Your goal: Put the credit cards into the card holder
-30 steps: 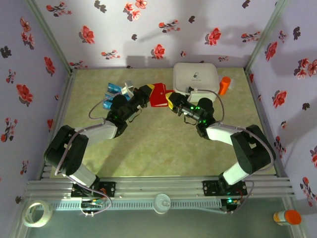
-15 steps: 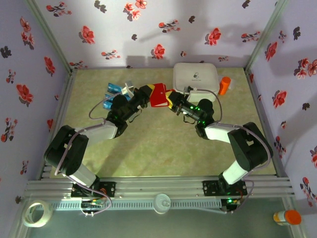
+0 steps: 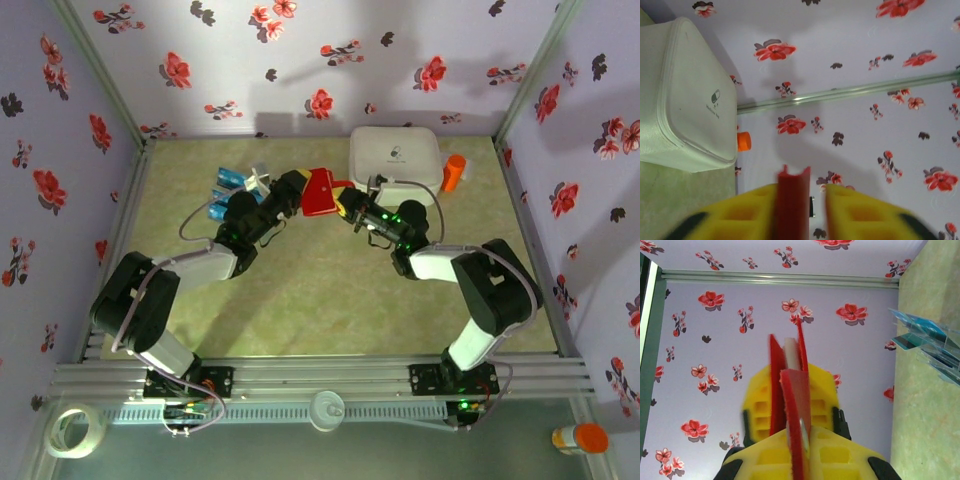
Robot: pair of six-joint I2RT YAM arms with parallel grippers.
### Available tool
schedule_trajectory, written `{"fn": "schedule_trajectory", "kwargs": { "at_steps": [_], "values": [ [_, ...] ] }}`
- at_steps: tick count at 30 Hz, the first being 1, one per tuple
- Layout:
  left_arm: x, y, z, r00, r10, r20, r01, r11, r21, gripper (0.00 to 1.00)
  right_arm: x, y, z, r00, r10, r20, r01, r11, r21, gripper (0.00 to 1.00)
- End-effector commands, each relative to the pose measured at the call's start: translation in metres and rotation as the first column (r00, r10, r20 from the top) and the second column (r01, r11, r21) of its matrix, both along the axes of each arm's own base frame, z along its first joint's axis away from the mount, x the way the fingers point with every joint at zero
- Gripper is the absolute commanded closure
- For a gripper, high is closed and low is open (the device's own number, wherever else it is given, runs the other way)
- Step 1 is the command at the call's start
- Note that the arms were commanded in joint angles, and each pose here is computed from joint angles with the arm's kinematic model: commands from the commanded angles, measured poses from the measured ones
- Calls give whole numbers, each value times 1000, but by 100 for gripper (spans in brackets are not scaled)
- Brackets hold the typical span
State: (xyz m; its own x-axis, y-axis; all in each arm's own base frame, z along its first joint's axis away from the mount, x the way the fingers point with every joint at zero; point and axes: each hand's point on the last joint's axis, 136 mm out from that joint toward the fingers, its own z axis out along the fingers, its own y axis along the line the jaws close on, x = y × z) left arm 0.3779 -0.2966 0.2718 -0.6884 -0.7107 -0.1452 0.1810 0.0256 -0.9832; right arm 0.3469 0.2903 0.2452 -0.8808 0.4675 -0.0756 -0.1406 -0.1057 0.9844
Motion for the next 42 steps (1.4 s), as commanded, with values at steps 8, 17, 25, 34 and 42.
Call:
{"fn": "schedule_trajectory", "kwargs": {
  "at_steps": [8,17,25,34,42],
  "values": [
    [-19,32,-40,999,17,-31,-9,972,233,0,-9,-14,-38,1000,-17,-21,15,998,-53,100],
    [-42,43,-47,995,-46,-92,100,656,748,0,-23,-25,-86,997,-44,-66,26,966,-259,100],
    [-41,-3,-33,979,-172,-111,155,264,952,0,-36,-37,-98,996,-68,-54,38,901,-432,100],
    [-41,-1,-79,982,-87,-167,161,-68,985,0,-44,-48,-98,994,-101,-48,65,870,-489,100],
    [-63,44,-118,983,2,-186,184,-149,972,0,-46,-52,-109,989,-125,-78,70,864,-498,100]
  ]
}}
